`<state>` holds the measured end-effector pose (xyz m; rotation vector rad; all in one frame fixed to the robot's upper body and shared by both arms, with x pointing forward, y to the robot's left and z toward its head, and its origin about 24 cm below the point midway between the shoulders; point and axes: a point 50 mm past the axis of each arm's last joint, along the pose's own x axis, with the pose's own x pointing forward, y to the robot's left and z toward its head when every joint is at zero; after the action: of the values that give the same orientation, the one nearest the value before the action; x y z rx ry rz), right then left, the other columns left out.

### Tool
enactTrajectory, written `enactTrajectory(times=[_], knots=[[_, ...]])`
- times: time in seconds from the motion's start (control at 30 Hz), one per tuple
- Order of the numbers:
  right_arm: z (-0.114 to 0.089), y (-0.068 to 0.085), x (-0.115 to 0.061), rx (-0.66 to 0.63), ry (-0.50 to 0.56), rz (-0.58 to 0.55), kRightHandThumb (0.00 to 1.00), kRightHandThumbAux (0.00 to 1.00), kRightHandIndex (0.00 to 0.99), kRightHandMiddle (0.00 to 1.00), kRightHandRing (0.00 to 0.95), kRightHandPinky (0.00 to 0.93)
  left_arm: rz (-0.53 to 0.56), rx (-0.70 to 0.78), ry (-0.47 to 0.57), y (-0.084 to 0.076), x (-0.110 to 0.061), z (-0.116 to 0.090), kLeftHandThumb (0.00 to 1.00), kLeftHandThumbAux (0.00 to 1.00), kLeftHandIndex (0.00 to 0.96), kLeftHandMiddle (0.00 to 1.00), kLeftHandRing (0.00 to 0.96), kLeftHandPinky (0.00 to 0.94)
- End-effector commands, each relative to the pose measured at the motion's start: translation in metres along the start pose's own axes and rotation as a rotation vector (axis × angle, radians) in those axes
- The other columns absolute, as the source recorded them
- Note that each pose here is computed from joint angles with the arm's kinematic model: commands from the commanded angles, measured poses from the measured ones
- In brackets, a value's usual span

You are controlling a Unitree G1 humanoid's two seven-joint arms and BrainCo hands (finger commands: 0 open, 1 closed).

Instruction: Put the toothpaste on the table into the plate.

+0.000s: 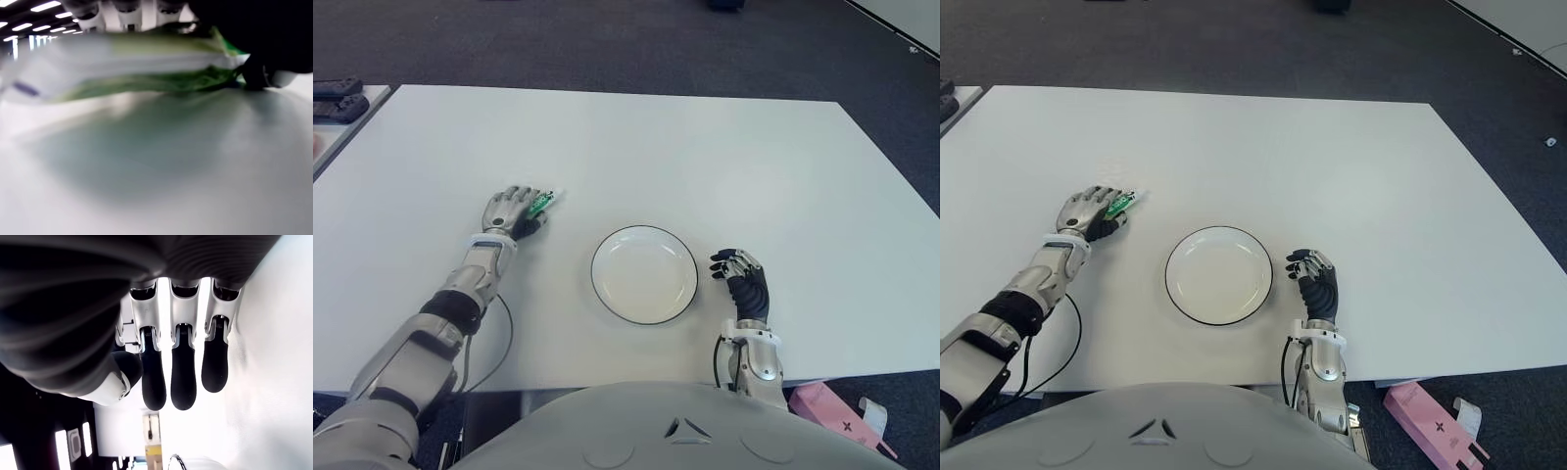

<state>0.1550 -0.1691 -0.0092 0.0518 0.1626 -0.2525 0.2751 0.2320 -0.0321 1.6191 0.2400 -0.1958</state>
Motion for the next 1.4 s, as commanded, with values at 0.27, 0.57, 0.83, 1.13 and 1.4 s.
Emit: enactTrajectory(times=[0.27,0.57,0.83,1.13,1.4], knots=[[-0.0056,-0.0016,-0.0008,-0.004,0.036,-0.004,0.71,0.728,0.43,0.506,0.516,0.515,-0.093,0.001,0.002,-0.0275,-0.0114,0.0059,0.56,0.361,0.057,0.158,0.144,0.257],[-0.0051,-0.0021,-0.0007,0.003,0.031,0.001,0.711,0.728,0.431,0.506,0.521,0.524,-0.057,-0.082,0.007,-0.0256,-0.0125,0.007,0.726,0.404,0.385,0.336,0.282,0.448],[-0.0049,-0.0026,-0.0008,0.001,0.029,0.006,0.711,0.728,0.431,0.504,0.517,0.518,-0.04,-0.136,0.041,-0.0239,-0.0138,0.0068,0.735,0.657,0.441,0.606,0.615,0.665],[-0.0054,-0.003,0.0003,-0.007,0.031,0.002,0.712,0.729,0.431,0.503,0.518,0.52,-0.04,-0.139,0.053,-0.0225,-0.0136,0.0077,0.734,0.692,0.444,0.809,0.818,0.859],[-0.0053,-0.0026,0.0005,0.002,0.032,0.003,0.711,0.728,0.431,0.503,0.516,0.519,-0.037,-0.169,0.059,-0.0211,-0.0139,0.0085,0.732,0.698,0.443,0.854,0.848,0.863]])
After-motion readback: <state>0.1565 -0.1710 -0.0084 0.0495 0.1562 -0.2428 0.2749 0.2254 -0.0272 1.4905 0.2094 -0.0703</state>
